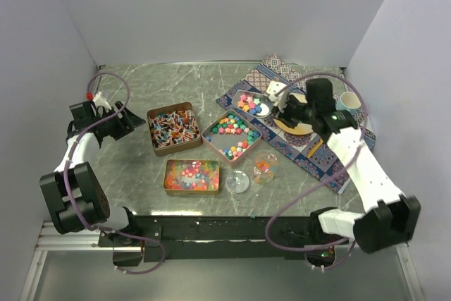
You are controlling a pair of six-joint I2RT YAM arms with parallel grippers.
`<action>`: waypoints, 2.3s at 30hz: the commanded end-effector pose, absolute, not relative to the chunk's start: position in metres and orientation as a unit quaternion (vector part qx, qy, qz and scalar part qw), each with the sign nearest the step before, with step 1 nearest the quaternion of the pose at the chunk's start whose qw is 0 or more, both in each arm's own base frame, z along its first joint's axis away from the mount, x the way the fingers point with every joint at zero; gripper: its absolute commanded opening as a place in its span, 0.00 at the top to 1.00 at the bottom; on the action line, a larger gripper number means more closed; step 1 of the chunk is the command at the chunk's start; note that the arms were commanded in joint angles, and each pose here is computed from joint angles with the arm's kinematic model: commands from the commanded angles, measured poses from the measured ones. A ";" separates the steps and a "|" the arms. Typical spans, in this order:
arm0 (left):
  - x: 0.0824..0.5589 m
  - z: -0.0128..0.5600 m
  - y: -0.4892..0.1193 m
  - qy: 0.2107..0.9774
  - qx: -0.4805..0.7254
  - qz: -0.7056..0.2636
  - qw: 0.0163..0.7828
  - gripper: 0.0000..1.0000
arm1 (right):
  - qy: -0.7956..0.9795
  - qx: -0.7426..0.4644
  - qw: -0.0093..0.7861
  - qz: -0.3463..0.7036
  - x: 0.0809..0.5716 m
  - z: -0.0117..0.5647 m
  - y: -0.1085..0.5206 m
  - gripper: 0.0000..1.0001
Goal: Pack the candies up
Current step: Place the fake candies in the packing bottle.
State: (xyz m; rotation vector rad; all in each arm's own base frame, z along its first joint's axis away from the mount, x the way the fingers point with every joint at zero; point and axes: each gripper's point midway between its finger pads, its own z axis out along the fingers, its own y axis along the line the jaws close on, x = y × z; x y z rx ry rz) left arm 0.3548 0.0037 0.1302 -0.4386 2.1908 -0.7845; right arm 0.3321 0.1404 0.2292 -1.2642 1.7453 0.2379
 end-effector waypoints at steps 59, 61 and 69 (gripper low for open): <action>0.360 0.135 0.014 0.832 -0.184 -0.311 0.421 0.26 | 0.657 -0.709 0.255 -0.022 0.197 0.204 0.038 1.00; 0.358 0.134 0.013 0.831 -0.185 -0.313 0.420 0.26 | 0.658 -0.709 0.252 -0.022 0.200 0.207 0.041 1.00; 0.357 0.137 0.012 0.825 -0.193 -0.325 0.420 0.26 | 0.670 -0.707 0.225 -0.035 0.211 0.205 0.036 1.00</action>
